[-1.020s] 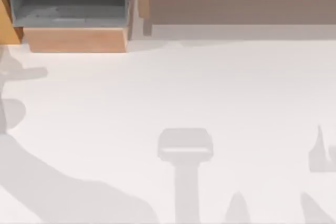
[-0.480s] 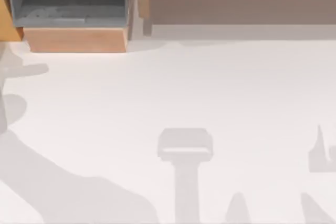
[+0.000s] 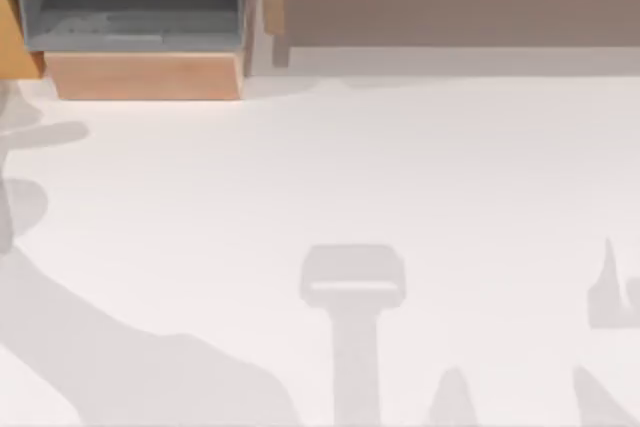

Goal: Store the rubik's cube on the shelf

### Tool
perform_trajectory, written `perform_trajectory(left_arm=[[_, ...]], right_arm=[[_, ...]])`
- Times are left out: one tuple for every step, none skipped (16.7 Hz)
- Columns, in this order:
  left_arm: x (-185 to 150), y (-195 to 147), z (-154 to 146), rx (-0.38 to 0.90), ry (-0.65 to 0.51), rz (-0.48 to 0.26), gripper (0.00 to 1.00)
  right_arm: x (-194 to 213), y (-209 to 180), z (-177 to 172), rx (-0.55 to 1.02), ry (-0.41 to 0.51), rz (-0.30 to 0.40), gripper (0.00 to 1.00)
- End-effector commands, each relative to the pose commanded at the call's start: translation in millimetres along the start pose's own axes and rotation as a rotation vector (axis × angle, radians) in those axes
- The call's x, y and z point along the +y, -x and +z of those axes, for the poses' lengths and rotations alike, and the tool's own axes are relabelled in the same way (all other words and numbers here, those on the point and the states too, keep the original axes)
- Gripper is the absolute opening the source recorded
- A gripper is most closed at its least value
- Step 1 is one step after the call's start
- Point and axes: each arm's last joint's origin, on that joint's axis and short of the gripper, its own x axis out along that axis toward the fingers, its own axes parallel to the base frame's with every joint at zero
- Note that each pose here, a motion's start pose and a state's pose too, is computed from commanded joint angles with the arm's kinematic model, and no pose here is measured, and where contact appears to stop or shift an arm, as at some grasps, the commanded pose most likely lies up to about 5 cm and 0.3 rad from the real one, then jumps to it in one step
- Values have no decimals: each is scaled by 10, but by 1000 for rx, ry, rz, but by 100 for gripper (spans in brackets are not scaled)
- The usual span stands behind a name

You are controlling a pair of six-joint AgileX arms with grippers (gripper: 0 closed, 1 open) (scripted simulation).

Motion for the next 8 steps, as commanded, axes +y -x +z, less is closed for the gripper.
perform_trajectory(left_arm=[[0,0,0,0,0,0,90],[0,0,0,0,0,0,98],[0,0,0,0,0,0,100],[0,0,0,0,0,0,100],[0,0,0,0,0,0,100],[0,0,0,0,0,0,100],[0,0,0,0,0,0,100],[0,0,0,0,0,0,100]], right_arm=[[0,0,0,0,0,0,100],[0,0,0,0,0,0,100],[0,0,0,0,0,0,100],[0,0,0,0,0,0,100],[0,0,0,0,0,0,100],[0,0,0,0,0,0,100],[0,0,0,0,0,0,100],[0,0,0,0,0,0,100]])
